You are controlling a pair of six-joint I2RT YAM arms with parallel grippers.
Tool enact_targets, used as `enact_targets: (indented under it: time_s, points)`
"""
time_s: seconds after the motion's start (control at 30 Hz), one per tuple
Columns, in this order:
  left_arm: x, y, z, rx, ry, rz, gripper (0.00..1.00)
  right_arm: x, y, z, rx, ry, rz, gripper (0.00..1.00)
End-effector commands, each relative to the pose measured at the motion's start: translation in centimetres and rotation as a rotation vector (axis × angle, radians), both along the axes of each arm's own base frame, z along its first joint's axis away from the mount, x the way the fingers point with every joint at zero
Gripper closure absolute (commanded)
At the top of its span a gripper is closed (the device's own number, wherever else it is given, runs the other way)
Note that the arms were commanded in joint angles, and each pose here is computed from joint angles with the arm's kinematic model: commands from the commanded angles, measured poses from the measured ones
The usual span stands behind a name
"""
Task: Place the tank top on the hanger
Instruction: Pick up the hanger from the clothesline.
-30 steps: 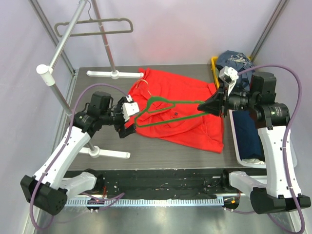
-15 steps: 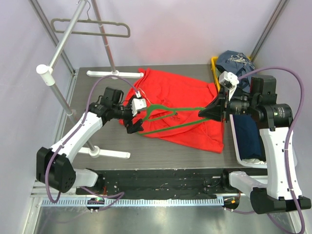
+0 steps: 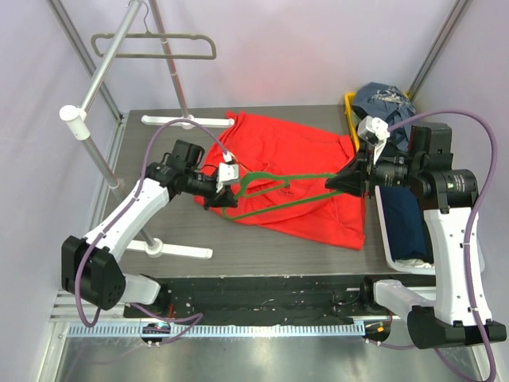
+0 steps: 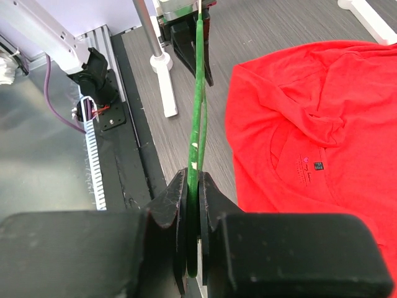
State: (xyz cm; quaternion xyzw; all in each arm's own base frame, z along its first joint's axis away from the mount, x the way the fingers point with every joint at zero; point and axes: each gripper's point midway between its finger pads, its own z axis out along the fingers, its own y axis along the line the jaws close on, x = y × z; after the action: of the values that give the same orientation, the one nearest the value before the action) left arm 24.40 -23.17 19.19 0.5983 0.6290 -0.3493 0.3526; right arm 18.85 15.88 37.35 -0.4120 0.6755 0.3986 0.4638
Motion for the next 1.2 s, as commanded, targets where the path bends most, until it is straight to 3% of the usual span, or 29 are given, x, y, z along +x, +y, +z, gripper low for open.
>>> enact_targets:
  time_s: [0.0, 0.13, 0.17, 0.2, 0.27, 0.3, 0.4, 0.7, 0.87, 1.17]
  points:
    - [-0.9, 0.5, 0.9, -0.01, -0.027, 0.002, 1.0, 0.5, -0.1, 1.6, 0.001, -0.068, -0.01, 0.99]
    - [-0.2, 1.1, 1.1, 0.021, -0.05, 0.072, 1.0, 1.1, -0.7, 1.9, -0.036, -0.1, -0.065, 0.98]
    - [-0.2, 1.4, 1.2, 0.03, -0.058, 0.081, 1.0, 1.2, -1.0, 1.9, -0.053, -0.117, -0.087, 0.93]
    - [-0.2, 1.6, 1.3, 0.04, -0.068, 0.091, 1.0, 1.4, -1.2, 2.0, -0.064, -0.144, -0.098, 0.78]
    - [-0.1, 2.2, 1.2, 0.069, -0.088, 0.114, 1.0, 1.6, -1.9, 2.3, -0.098, -0.184, -0.147, 0.64]
    - [-0.2, 2.5, 1.4, 0.075, -0.098, 0.121, 1.0, 1.7, -2.1, 2.4, -0.112, -0.198, -0.159, 0.48]
    - [-0.5, 3.2, 1.3, 0.11, -0.11, 0.129, 1.0, 1.8, -2.7, 2.5, -0.148, -0.218, -0.185, 0.3]
    - [-2.4, 5.3, 0.5, 0.243, -0.097, 0.091, 1.0, 1.7, -3.2, 1.9, -0.249, -0.217, -0.12, 0.09]
    - [-3.0, 5.0, 0.8, 0.243, -0.095, 0.074, 1.0, 2.7, -1.8, -0.2, -0.254, -0.15, -0.037, 0.06]
    - [-3.9, 3.4, 0.1, 0.303, -0.052, 0.002, 1.0, 3.1, 4.6, -6.1, -0.399, -0.081, 0.149, 0.05]
